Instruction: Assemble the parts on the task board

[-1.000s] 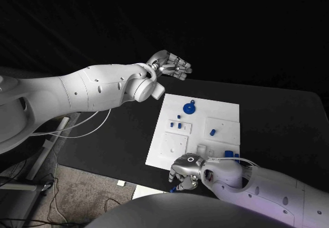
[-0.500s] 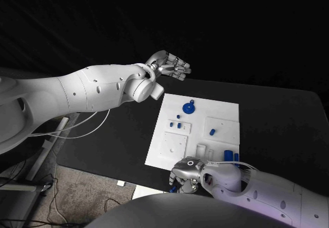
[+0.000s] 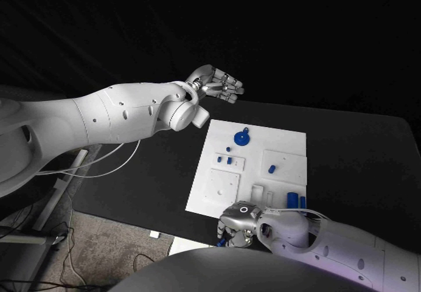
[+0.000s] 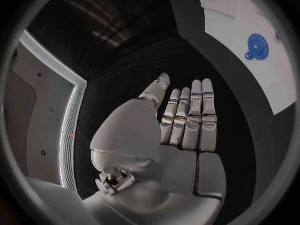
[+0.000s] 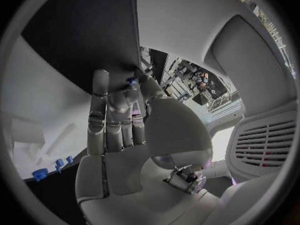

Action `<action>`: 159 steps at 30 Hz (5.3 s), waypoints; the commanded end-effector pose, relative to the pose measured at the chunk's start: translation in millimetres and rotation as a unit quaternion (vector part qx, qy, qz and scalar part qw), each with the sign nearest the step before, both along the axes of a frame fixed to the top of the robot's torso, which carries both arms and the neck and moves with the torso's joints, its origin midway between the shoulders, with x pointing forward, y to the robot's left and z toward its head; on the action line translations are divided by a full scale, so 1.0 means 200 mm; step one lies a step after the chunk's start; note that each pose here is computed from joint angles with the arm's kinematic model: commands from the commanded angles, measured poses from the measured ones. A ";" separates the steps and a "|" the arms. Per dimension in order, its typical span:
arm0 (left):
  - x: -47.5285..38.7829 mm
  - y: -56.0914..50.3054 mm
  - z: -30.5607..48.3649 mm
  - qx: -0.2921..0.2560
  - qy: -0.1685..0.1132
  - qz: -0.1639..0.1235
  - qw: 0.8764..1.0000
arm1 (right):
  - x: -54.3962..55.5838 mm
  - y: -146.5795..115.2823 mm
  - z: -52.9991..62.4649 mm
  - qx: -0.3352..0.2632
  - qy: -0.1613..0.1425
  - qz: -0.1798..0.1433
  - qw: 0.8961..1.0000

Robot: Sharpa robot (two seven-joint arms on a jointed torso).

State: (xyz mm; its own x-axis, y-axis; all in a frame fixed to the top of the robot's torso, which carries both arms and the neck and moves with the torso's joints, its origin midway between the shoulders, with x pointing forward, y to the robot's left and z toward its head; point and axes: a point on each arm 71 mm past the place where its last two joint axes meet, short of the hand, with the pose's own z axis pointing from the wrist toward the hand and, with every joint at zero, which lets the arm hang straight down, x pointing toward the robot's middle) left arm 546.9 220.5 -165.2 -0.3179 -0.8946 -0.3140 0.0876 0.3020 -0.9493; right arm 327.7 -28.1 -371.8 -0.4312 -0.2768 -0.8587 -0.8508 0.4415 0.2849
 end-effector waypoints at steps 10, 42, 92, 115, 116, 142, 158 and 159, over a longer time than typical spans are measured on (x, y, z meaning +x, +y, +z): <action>-0.005 -0.01 0.003 -0.005 0.001 -0.008 1.000 | -0.02 0.00 -0.04 0.000 -0.008 0.005 1.000; -0.007 0.01 0.002 -0.004 0.003 -0.006 1.000 | 0.01 -0.01 -0.06 -0.006 -0.026 -0.021 0.999; -0.011 0.02 0.000 -0.003 0.006 -0.006 1.000 | 0.10 -0.05 -0.03 -0.022 -0.082 -0.084 0.993; -0.011 0.02 -0.001 -0.003 0.008 -0.006 1.000 | 0.07 0.02 -0.05 -0.067 -0.087 -0.060 0.992; -0.011 0.02 -0.001 -0.003 0.008 -0.006 1.000 | 0.07 0.02 -0.05 -0.068 -0.089 -0.060 0.992; -0.016 0.01 -0.001 -0.003 0.009 -0.008 1.000 | 0.08 0.02 -0.01 -0.028 -0.123 -0.057 0.990; -0.016 0.02 -0.002 -0.002 0.010 -0.007 1.000 | 0.11 -0.01 0.04 0.006 -0.134 -0.073 0.988; -0.016 0.02 -0.002 -0.002 0.010 -0.007 1.000 | 0.12 -0.01 0.04 0.008 -0.134 -0.074 0.988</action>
State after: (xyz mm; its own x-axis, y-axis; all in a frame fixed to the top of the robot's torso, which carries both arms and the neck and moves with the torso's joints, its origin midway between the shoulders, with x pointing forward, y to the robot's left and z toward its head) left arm 544.1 225.8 -166.3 -0.3244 -0.8934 -0.3107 0.0696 0.3051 -0.9498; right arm 347.7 -26.4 -362.1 -0.2288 -0.2066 -0.9513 -0.8375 0.5399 0.0842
